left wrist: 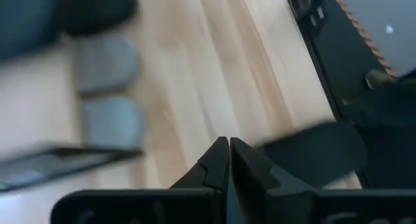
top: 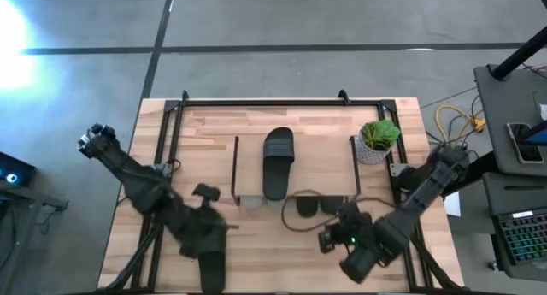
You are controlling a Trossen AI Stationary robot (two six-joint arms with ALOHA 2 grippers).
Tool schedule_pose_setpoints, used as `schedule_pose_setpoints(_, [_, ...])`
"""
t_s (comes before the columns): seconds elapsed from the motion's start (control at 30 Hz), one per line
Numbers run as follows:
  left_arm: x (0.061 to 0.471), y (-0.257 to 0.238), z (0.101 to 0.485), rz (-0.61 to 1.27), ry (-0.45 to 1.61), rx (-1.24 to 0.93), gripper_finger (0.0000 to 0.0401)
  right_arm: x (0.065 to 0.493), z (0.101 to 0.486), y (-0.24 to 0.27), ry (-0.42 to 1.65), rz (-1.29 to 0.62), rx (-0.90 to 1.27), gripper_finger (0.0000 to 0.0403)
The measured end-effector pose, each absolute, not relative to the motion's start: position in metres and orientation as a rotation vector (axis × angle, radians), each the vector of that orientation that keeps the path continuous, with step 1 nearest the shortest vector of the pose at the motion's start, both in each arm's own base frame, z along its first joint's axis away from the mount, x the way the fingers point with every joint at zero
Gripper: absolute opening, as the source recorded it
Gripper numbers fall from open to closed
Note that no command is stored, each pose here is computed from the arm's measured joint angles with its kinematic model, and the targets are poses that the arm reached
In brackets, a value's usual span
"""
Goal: Pick and place slides into the shelf
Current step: Put the black slide on the shelf
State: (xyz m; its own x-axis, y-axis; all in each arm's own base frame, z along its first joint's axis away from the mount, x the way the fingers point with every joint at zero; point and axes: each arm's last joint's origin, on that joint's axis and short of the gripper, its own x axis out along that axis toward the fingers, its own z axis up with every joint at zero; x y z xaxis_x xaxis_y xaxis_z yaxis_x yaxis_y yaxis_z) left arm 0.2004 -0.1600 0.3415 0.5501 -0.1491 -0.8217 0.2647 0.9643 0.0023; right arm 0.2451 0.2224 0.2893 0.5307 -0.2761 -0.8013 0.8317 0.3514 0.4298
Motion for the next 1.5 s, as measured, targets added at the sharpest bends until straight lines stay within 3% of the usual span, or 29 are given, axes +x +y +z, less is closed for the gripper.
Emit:
schedule_pose_setpoints(0.27, [0.168, -0.194, 0.285, -0.147, 1.132, 0.041, 0.0017, 0.242, 0.256, 0.271, 0.689, -0.749, 1.073, 0.0014])
schedule_pose_setpoints(0.6, [0.166, -0.216, 0.259, -0.054, 1.242, -0.012, 0.0177, 0.257, 0.225, 0.301, 0.692, -0.645, 1.135, 0.0117])
schedule_pose_setpoints(0.7, [0.168, -0.224, 0.254, -0.046, 1.247, 0.010, 0.0207, 0.259, 0.221, 0.303, 0.694, -0.644, 1.128, 0.0146])
schedule_pose_setpoints(0.9, [0.171, -0.243, 0.233, 0.041, 1.270, 0.045, 0.0214, 0.259, 0.220, 0.304, 0.697, -0.639, 1.117, 0.0172])
schedule_pose_setpoints(1.5, [0.181, -0.262, 0.203, 0.221, 1.223, 0.107, 0.0215, 0.257, 0.219, 0.302, 0.743, -0.644, 1.072, 0.0173])
